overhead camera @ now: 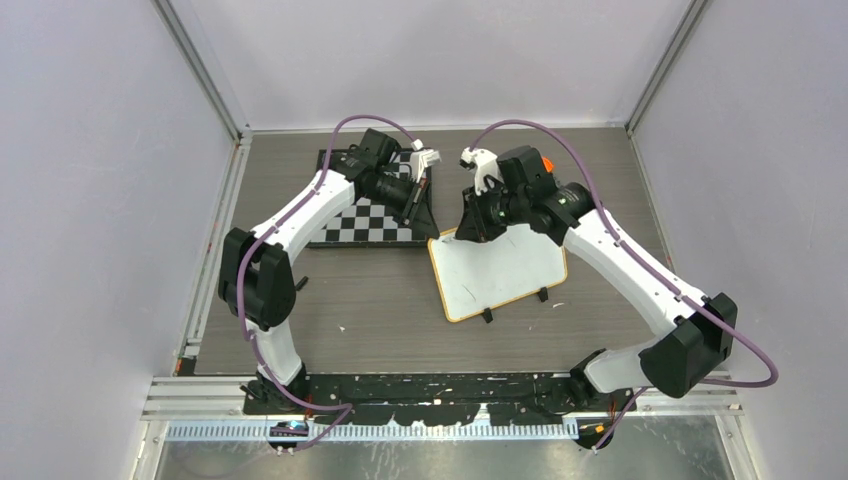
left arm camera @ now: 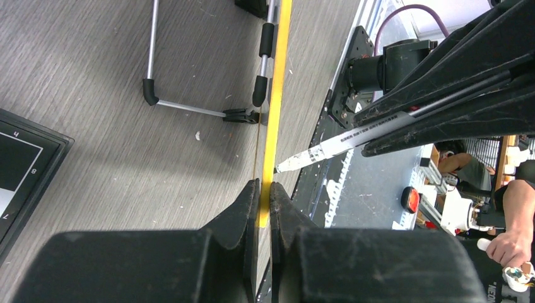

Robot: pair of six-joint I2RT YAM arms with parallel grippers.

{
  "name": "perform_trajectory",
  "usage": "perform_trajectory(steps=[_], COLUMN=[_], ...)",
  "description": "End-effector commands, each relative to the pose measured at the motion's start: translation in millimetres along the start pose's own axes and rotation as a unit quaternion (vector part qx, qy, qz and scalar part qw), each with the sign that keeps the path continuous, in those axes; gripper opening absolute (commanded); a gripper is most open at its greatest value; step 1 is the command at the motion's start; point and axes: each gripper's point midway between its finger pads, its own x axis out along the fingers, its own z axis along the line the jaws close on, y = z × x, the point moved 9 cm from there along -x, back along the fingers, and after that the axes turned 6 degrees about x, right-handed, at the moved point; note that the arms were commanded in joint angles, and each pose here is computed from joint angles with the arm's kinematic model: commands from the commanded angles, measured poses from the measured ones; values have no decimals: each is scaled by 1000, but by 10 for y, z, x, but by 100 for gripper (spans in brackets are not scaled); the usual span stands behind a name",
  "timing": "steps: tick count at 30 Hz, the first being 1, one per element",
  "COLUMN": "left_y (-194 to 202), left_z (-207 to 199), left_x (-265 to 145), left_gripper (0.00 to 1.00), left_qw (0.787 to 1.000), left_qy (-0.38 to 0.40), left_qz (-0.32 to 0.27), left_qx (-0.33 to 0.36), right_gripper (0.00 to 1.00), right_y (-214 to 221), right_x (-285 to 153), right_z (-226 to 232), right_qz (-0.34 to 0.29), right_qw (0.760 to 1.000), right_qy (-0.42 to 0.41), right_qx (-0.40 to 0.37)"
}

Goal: Write a sentence on the whiteboard

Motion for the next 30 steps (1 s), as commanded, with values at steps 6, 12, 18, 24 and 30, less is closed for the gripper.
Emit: perform_trajectory(steps=[6, 12, 18, 24, 30], left_y=[8, 15, 20, 13, 16], left_z=[-61, -53, -61, -62, -63], left_x=[-1, 2, -9, -9, -12], left_gripper=[0, 0, 0, 0, 0], left_qw=[1000, 1000, 1000, 1000, 1000], left_qy=[6, 5, 2, 2, 1], left_qz=[-2, 0, 0, 1, 1], left_qx=[12, 14, 16, 15, 15], right_gripper=[0, 0, 0, 0, 0], right_y=[-169, -86, 36, 101, 114], right_x=[45, 71, 61, 43, 3], right_z=[125, 137, 95, 72, 29], right_qz=[-30, -16, -3, 6, 6], right_qw=[999, 999, 999, 999, 998], right_qy=[-10, -14, -5, 1, 23], right_qx=[-31, -39, -43, -47, -53])
